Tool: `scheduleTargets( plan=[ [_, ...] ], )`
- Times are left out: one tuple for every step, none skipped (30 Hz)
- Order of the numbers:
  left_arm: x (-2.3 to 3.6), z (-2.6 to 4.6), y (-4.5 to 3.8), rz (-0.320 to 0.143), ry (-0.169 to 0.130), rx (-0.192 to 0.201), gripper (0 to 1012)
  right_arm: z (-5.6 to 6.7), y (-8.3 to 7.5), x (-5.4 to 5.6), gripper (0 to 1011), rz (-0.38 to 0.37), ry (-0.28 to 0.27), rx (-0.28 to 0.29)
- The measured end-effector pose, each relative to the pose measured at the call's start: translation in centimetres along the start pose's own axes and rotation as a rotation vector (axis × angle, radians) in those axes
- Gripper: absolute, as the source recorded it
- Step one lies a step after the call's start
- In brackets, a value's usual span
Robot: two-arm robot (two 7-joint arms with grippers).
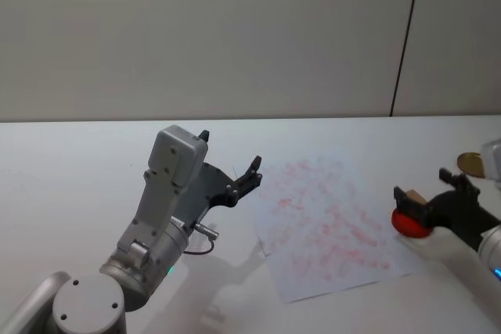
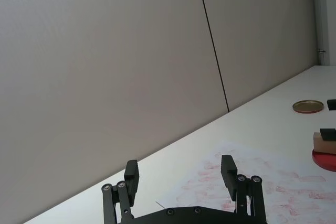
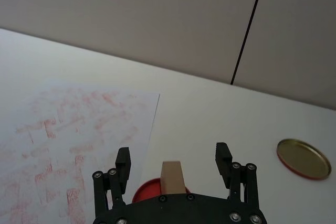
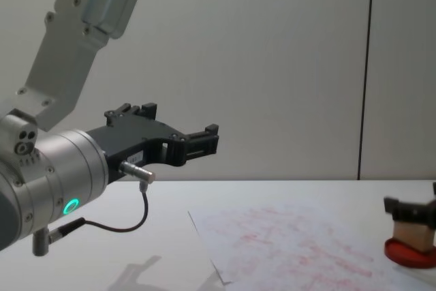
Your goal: Use the one hand to pick up the stamp and affix it onto the A4 paper.
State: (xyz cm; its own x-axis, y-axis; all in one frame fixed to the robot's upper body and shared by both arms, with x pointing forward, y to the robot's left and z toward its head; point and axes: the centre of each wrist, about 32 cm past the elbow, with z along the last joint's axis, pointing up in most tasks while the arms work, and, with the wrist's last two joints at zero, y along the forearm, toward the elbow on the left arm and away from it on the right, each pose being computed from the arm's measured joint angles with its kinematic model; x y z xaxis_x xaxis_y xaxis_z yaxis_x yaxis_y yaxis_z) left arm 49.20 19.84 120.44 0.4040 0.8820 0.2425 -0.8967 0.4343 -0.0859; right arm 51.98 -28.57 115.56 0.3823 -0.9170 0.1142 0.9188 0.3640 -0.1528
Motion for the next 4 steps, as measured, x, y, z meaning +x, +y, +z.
scheduleTargets(
  plan=[
    [0.0, 0.0, 0.0, 0.0, 0.0, 0.0, 993, 0.17, -0.06, -0.03, 997, -0.001, -0.002, 0.007],
    [0.0, 0.0, 0.0, 0.0, 0.0, 0.0, 993, 0.56, -0.19, -0.12, 1001, -0.004, -0.005, 0.022],
    [0.0, 0.0, 0.0, 0.0, 0.0, 0.0, 993, 0.75, -0.26, -0.17, 1001, -0.006, -0.007, 0.029],
    [0.0, 0.0, 0.0, 0.0, 0.0, 0.0, 993, 0.9, -0.32, -0.21, 1001, -0.007, -0.008, 0.035]
  ],
)
